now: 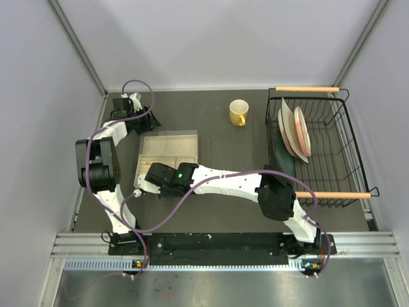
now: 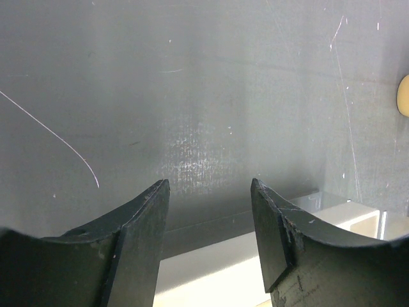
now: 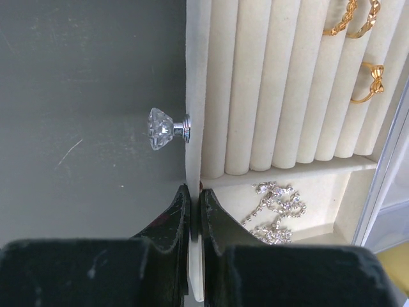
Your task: Organize the mixed jewelry
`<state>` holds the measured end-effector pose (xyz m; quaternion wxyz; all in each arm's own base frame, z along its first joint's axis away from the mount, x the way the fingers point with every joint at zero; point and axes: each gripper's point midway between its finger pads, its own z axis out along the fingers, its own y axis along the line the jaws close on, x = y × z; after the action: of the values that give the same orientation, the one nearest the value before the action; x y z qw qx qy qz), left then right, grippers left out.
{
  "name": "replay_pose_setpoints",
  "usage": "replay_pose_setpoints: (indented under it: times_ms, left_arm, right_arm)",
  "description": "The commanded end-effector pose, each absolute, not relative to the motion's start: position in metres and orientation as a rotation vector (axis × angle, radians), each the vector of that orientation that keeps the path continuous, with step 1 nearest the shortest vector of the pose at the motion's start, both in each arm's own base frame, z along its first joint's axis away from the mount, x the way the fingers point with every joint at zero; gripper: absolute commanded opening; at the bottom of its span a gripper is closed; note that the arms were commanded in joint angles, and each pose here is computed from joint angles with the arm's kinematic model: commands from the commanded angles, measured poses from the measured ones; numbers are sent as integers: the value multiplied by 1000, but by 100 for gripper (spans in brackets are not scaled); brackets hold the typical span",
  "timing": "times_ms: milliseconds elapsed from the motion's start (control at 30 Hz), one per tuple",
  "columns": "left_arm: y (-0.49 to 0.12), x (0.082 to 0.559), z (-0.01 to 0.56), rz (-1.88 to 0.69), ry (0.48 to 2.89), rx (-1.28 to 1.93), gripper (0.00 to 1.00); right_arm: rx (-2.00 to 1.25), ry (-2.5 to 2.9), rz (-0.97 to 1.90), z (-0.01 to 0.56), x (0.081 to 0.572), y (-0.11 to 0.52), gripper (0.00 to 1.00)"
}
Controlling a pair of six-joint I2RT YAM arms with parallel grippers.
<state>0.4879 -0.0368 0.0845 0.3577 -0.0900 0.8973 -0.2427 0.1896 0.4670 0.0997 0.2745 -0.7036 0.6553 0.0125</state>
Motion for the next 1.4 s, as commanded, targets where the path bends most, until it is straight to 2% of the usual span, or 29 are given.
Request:
replay_pose_setpoints:
  times_ms: [0,867,1367]
  left_arm:
    - [-39,470,54,-634,2413,-254,58]
    - [-44,467,48,-669,2439,-221,57]
    - [-46,471,45,-659,2468,-188,56]
  right_arm:
    - [-1754,1661,-12,157,215,475,0]
    - [-1845,1583,-154,155,234,467,0]
    - [-2037,1517,-163,134,208,454,0]
